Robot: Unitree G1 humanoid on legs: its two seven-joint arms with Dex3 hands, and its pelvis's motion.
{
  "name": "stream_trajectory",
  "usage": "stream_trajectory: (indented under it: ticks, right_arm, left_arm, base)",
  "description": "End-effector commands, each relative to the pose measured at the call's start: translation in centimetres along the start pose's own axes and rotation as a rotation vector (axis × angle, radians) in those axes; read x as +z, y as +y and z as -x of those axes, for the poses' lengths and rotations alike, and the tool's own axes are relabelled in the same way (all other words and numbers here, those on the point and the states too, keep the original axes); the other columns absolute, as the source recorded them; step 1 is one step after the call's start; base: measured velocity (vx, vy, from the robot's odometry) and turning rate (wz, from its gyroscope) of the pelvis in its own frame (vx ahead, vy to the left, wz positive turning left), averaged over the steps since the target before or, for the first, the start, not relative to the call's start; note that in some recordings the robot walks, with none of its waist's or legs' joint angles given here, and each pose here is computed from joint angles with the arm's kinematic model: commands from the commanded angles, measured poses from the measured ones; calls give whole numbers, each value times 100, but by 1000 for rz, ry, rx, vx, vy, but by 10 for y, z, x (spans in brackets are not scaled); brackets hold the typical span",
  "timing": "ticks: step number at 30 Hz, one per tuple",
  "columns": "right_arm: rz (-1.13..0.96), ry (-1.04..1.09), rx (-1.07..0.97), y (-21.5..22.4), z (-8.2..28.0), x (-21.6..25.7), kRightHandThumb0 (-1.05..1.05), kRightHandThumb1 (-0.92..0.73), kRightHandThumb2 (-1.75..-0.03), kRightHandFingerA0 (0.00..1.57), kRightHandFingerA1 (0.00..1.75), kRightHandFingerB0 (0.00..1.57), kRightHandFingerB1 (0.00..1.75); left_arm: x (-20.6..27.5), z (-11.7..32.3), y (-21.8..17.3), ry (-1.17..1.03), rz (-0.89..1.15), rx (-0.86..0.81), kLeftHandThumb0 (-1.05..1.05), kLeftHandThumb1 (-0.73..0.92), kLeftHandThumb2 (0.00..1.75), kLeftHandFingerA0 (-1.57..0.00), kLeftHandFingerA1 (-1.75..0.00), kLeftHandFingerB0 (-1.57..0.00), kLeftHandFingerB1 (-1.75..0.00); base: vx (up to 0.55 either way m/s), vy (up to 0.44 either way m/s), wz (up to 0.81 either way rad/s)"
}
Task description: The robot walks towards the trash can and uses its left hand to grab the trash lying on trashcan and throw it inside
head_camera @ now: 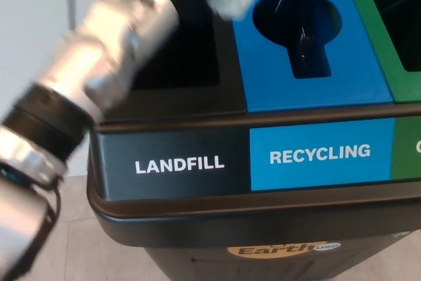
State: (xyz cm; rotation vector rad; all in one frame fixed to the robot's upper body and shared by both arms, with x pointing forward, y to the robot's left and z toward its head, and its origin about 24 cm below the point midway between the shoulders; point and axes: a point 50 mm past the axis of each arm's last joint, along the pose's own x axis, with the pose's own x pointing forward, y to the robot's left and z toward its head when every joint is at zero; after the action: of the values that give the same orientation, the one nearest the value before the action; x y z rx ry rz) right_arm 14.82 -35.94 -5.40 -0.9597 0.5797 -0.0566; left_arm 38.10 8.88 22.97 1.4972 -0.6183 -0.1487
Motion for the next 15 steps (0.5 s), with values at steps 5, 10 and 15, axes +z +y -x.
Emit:
stream_trajectory:
  ticks: [5,10,15]
  right_arm:
    - [-7,-1,2,1,4,-3,-58,-60,-58,35,45,40,36]
    - [-7,-4,-1,0,3,-2,-58,-59,-58,37,44,40,36]
    - [1,-15,6,0,3,-1,-59,-60,-58,34,46,40,37]
  left_arm:
    - [-51,11,22,67,-84,-12,-18,49,101,-118,-133,-94,-117]
    - [-61,24,-1,29,-225,-98,-11,52,92,-91,-163,-78,-134]
    - [-65,33,-21,14,-294,-184,-12,56,80,-88,-171,-81,-122]
  base:
    - [0,0,0]
    - [0,0,0]
    - [0,0,0]
